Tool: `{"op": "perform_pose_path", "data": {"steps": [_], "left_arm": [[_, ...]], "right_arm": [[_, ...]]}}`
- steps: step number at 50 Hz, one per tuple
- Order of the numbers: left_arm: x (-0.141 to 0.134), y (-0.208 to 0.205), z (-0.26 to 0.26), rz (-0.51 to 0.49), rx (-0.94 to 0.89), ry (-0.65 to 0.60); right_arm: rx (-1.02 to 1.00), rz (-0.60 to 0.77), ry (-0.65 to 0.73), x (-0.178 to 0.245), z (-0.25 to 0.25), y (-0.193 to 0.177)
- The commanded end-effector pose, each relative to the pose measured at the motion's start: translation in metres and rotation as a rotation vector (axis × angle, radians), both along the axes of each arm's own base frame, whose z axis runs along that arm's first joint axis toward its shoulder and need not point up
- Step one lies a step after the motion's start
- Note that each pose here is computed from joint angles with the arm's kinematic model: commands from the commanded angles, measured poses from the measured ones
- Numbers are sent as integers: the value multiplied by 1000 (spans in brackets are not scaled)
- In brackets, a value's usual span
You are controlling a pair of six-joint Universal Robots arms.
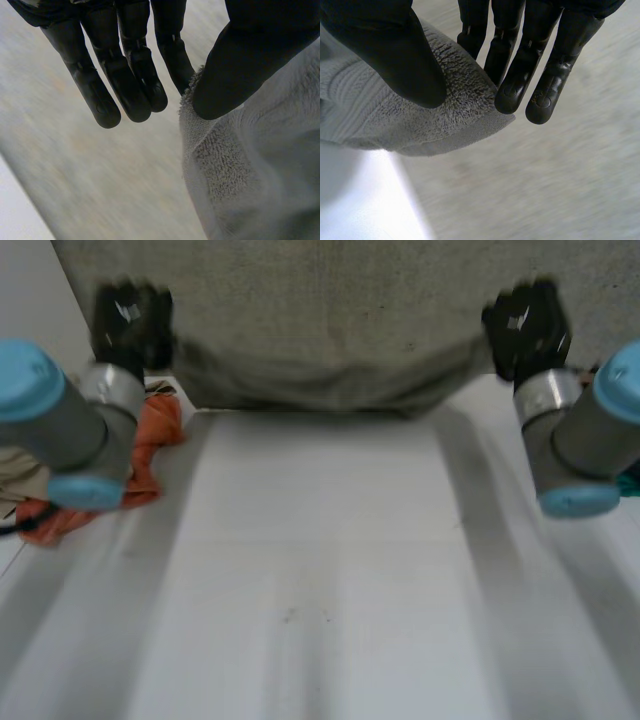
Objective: Fold the laundry.
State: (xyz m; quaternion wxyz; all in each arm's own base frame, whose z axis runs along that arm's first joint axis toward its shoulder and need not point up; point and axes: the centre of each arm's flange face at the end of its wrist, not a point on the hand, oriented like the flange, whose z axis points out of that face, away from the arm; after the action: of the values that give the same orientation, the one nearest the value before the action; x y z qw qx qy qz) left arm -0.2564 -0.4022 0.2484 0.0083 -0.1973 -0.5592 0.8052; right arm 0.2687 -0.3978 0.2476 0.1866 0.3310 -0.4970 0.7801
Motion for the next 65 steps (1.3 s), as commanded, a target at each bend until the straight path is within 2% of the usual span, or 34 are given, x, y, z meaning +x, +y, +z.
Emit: {"op": "perform_pose_path", "data": {"steps": [1, 6, 13, 17, 18, 21, 24, 28, 35, 39, 44, 47, 53, 57, 62, 65], "left_arm": [[7, 32, -75, -40, 236, -72], [23, 62, -83, -21, 379, -123], [47, 118, -61, 3, 610, -201], [59, 164, -58, -12, 786, -330], [63, 181, -59, -24, 838, -401], [71, 198, -58, -32, 882, -493], [79, 207, -58, -27, 878, -557], [80, 203, -56, -19, 846, -567], [72, 171, -56, 1, 693, -519], [65, 141, -56, 27, 593, -422], [54, 89, -62, 65, 496, -277], [50, 74, -65, 86, 472, -262], [26, 36, -83, 122, 429, -263], [21, 11, -95, 159, 408, -255], [2, -4, -106, 124, 341, -261], [-7, -4, -101, 112, 281, -258]], "right_arm": [[280, -5, 30, -13, -80, 19], [458, -42, 87, -37, -93, 40], [670, -34, 147, -65, -54, 93], [860, -82, 269, -95, -46, 130], [901, -91, 298, -101, -44, 138], [1012, -119, 386, -123, -42, 160], [1016, -130, 406, -130, -43, 162], [958, -157, 394, -133, -48, 153], [859, -149, 356, -123, -62, 127], [730, -125, 336, -100, -69, 100], [571, -166, 307, -85, -78, 56], [503, -158, 302, -74, -87, 33], [408, -145, 291, -56, -101, -5], [351, -154, 283, -51, -113, -31], [290, -170, 269, -42, -126, -56], [265, -184, 246, -38, -121, -59]]}}
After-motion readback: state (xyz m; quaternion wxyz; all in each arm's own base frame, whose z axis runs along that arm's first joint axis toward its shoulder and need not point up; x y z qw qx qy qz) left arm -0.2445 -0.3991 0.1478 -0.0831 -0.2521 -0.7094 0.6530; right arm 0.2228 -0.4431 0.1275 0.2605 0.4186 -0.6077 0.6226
